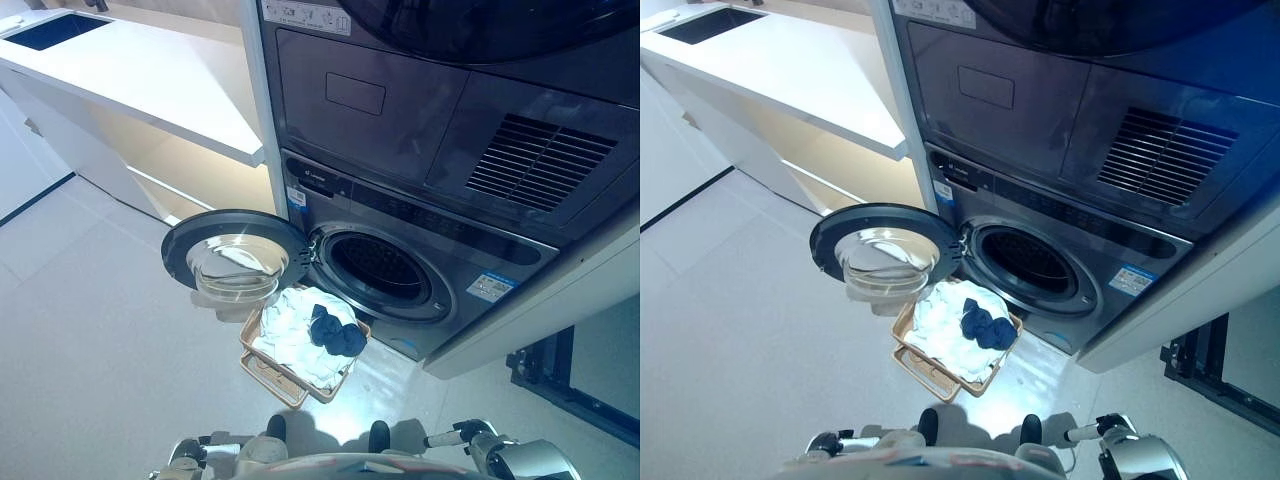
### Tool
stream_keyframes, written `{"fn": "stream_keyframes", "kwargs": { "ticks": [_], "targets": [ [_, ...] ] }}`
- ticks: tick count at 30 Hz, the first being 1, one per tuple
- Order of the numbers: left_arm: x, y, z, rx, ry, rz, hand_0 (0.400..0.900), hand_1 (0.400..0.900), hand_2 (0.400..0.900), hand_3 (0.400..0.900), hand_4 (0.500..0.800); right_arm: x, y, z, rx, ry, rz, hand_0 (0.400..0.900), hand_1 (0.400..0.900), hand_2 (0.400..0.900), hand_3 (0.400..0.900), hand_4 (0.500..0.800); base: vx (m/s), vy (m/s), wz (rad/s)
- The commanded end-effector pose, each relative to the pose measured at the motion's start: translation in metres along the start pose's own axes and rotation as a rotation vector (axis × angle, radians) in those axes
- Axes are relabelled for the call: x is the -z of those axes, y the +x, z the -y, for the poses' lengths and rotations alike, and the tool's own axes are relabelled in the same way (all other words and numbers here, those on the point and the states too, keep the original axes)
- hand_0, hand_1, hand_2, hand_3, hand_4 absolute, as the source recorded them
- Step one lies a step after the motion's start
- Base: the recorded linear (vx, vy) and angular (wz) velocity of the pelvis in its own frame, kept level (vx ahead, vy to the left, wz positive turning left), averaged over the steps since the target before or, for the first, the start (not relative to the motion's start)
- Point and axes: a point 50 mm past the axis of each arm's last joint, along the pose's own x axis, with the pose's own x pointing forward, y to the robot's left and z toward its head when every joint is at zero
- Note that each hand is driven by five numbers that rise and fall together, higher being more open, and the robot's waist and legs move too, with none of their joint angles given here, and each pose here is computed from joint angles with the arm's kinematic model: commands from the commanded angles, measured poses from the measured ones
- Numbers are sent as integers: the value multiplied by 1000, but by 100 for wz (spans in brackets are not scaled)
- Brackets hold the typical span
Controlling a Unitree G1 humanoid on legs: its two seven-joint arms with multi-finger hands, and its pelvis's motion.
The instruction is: Put the clothes in the basket into the washing machine.
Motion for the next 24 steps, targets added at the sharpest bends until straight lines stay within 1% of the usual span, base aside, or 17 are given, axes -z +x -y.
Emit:
{"fn": "stream_keyframes", "kwargs": {
  "ticks": [1, 10, 12, 14, 17, 21, 24],
  "targets": [
    [-15, 2, -6, -31, 38, 18, 900, 900, 900, 900, 800, -26, -1, 23, 88, -32, 64, 900, 900, 900, 900, 800, 0, 0, 0],
    [-12, 2, -12, -55, 20, 0, 900, 900, 900, 900, 800, -29, -1, 21, 87, -38, 82, 900, 900, 900, 900, 800, 0, 0, 0],
    [-11, 2, -14, -62, 20, -3, 900, 900, 900, 900, 800, -38, -2, 23, 97, -44, 114, 900, 900, 900, 900, 800, 0, 0, 0],
    [-14, 2, -17, -74, 17, 8, 900, 900, 900, 900, 800, -54, -4, 29, 122, -66, 185, 900, 900, 900, 900, 800, 0, 0, 0],
    [-23, 2, -24, -96, 2, 62, 900, 900, 900, 900, 800, -85, -11, 44, 173, -162, 314, 900, 900, 900, 900, 800, -56, -2, 5],
    [-25, 2, -26, -112, 2, 75, 900, 900, 900, 900, 800, -121, -23, 63, 251, -287, 424, 900, 900, 900, 900, 800, -2, -15, 10],
    [-38, 2, -26, -136, -7, 100, 900, 900, 900, 900, 800, -170, -45, 70, 306, -339, 559, 900, 900, 900, 900, 800, -81, -6, 7]
  ]
}}
